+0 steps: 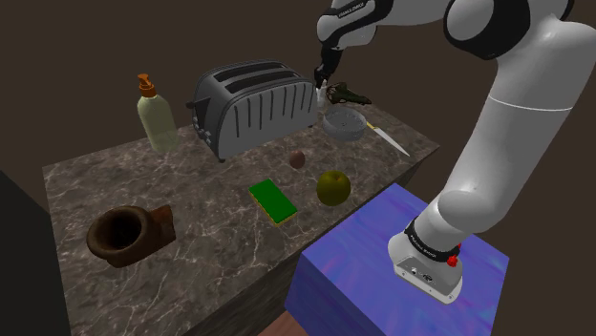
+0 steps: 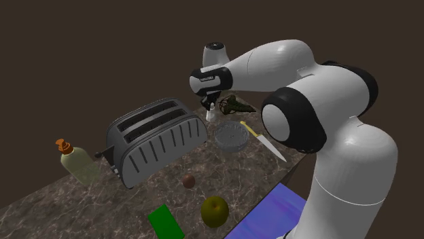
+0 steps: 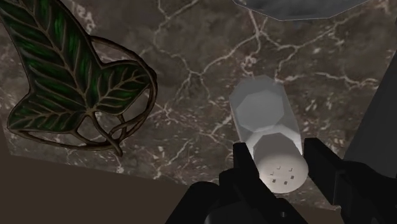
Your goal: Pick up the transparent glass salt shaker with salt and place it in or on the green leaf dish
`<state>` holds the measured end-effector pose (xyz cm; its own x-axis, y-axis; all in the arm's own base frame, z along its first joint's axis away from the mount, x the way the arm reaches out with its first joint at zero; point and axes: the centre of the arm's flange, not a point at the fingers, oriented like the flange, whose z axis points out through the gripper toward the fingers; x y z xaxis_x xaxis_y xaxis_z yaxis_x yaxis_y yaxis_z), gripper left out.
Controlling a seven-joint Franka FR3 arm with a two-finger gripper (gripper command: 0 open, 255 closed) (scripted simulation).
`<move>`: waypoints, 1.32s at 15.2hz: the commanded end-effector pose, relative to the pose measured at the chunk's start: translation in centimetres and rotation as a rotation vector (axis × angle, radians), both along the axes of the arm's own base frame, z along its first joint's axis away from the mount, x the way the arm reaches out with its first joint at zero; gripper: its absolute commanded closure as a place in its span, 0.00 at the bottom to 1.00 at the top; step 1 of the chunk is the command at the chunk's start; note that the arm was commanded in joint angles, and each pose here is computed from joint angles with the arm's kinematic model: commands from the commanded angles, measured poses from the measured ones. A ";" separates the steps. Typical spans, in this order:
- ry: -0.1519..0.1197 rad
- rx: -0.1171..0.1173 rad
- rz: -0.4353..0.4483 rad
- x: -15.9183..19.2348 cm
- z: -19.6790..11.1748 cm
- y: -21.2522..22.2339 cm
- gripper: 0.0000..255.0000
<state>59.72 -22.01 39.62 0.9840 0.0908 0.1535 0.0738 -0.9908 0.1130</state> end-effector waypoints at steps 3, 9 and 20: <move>0.000 0.000 0.000 -0.1 2.1 0.0 1.00; 0.000 0.000 0.000 -0.1 5.3 0.0 1.00; 0.000 0.000 0.000 -0.5 9.9 -3.9 1.00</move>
